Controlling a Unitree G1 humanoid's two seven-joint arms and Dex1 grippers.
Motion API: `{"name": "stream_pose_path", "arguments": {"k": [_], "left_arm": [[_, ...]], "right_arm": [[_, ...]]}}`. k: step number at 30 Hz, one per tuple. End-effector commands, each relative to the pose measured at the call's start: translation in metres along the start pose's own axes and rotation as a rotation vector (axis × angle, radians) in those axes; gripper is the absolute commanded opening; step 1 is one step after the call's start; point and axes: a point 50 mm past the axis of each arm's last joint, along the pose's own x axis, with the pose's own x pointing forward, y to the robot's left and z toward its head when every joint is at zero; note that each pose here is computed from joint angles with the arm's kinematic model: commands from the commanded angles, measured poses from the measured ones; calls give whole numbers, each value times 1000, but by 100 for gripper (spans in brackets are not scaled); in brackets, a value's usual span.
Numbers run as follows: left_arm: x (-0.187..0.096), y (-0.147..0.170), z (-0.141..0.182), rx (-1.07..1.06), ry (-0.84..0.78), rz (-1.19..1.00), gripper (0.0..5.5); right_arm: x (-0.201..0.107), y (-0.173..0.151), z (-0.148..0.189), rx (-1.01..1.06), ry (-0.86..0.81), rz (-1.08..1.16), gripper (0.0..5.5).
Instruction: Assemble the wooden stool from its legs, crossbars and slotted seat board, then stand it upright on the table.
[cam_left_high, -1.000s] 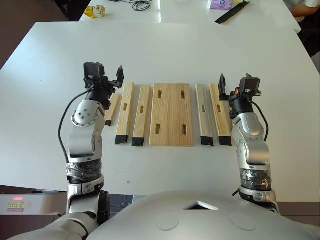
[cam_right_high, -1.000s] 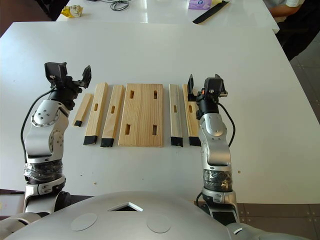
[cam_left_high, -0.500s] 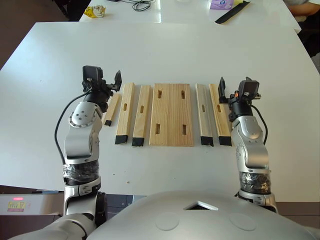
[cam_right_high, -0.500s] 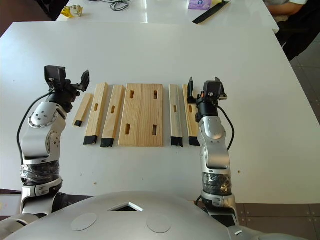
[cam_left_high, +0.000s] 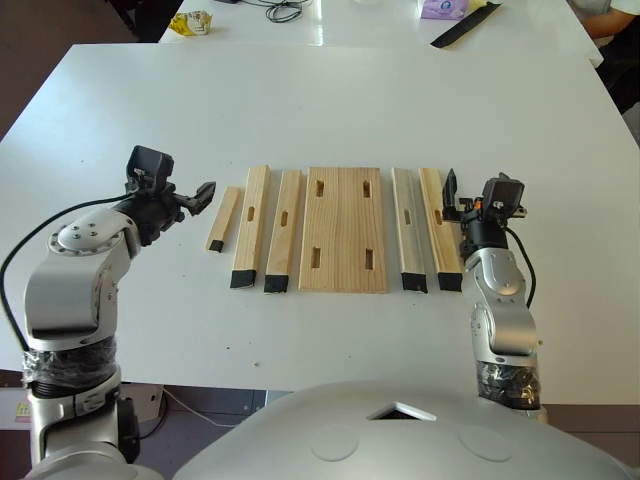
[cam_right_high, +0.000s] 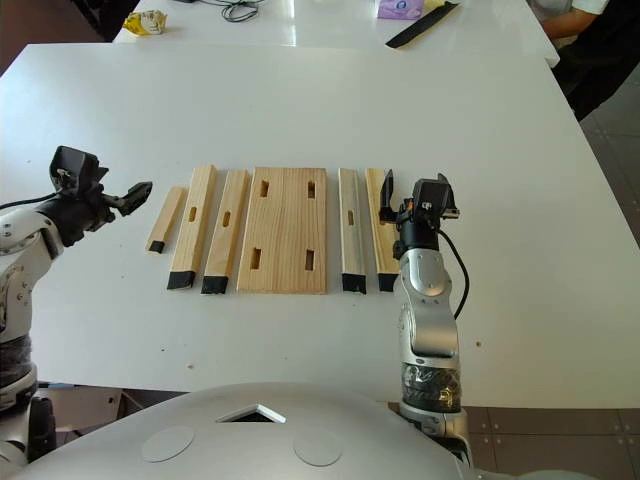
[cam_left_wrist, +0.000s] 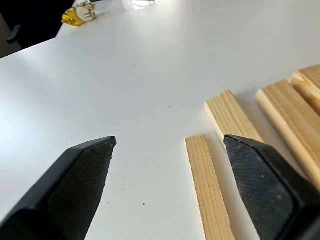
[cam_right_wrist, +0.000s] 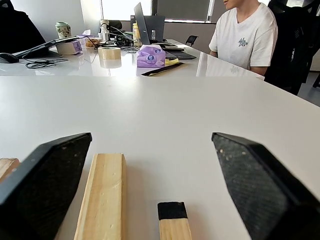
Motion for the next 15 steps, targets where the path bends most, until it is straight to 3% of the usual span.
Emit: {"name": "stream_pose_path", "arguments": {"k": [1, 15], "left_arm": [[-1, -7, -4, 3, 76, -109, 400], [3, 1, -34, 74, 159, -88, 400]], "right_arm": [[-1, -1, 3, -5, -13, -14, 444], [2, -5, 5, -26, -8, 6, 444]]}}
